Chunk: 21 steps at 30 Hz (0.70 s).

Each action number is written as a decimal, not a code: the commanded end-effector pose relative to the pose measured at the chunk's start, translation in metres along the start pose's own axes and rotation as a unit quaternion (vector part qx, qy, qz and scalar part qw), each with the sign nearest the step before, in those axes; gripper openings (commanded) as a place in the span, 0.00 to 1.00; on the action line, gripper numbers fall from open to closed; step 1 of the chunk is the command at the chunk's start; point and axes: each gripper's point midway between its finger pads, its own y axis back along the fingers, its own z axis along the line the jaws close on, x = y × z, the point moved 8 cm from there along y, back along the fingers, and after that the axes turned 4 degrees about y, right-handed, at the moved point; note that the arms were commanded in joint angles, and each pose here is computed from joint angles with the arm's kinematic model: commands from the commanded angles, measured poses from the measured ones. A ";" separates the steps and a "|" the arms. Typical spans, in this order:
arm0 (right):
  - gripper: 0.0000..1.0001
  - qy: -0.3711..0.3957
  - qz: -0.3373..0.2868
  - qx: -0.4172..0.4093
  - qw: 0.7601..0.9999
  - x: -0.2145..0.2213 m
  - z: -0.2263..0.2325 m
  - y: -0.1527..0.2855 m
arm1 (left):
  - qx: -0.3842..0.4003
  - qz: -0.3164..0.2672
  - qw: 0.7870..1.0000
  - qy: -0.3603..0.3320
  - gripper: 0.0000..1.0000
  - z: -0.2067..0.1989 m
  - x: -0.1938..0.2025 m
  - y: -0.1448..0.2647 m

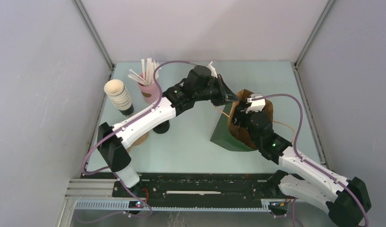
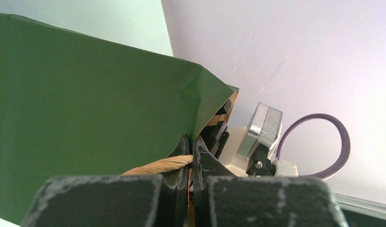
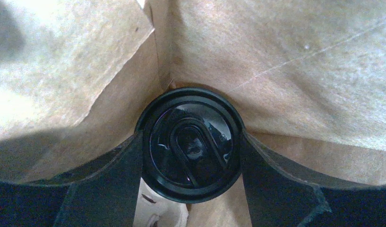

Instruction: Pack the takeout coffee

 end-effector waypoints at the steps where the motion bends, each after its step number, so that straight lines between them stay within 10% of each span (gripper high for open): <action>1: 0.16 0.035 0.027 -0.050 0.998 0.002 0.009 0.004 | 0.092 0.030 0.995 0.029 0.00 -0.032 0.001 0.008; 21: 0.17 0.071 0.136 -0.074 0.985 0.035 0.018 -0.014 | 0.064 0.031 0.993 0.091 0.00 -0.004 -0.015 0.005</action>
